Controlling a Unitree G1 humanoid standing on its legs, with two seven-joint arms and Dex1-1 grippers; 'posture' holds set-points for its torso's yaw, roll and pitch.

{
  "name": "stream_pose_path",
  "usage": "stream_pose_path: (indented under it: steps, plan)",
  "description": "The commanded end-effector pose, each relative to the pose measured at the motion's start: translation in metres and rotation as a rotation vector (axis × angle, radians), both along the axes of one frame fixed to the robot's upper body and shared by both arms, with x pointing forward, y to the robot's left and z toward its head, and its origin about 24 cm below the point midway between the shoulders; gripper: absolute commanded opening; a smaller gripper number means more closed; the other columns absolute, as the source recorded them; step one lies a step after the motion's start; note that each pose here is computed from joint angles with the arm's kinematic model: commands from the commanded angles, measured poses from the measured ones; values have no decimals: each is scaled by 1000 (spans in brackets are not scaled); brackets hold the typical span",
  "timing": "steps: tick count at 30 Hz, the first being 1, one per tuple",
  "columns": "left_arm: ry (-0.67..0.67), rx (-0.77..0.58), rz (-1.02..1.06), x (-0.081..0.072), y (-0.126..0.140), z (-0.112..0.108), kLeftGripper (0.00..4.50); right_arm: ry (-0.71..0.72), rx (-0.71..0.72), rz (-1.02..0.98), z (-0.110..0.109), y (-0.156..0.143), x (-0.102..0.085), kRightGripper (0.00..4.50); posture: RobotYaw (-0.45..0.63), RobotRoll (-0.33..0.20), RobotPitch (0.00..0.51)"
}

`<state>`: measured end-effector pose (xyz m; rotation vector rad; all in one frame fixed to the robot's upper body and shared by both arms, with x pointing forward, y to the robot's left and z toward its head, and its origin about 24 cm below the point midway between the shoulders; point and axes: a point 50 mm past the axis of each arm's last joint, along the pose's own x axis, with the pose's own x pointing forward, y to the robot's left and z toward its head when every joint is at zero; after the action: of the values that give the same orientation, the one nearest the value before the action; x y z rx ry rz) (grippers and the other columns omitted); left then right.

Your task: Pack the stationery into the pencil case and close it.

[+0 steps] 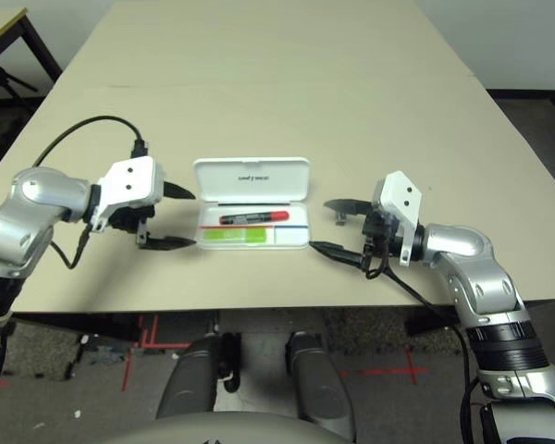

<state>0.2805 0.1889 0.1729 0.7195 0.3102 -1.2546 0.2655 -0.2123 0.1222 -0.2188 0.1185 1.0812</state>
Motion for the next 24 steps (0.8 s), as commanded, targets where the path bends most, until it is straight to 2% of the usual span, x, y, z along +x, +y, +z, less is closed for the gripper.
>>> stream_pose_path:
  steps: [1, 7, 13, 18, 24]
  plan:
    - [-4, -3, 11, -3, 5, -2, 4484, -7, 58, -131, 11, -8, 5, 4500, -49, 0, 157]
    - [-5, -16, 6, -6, 0, -9, 4484, -57, 140, -486, 23, -9, 14, 4500, -47, 0, 162]
    - [-4, -24, -6, -5, -3, -11, 4484, -33, 190, -762, 22, 9, 14, 4500, -66, 0, 177]
    - [-1, -29, -22, -3, -7, -12, 4484, 98, 211, -882, 9, 42, 3, 4500, -78, 0, 183]
    - [4, -30, -36, -4, -10, -13, 4484, 171, 179, -943, -4, 54, -4, 4500, -78, 0, 187]
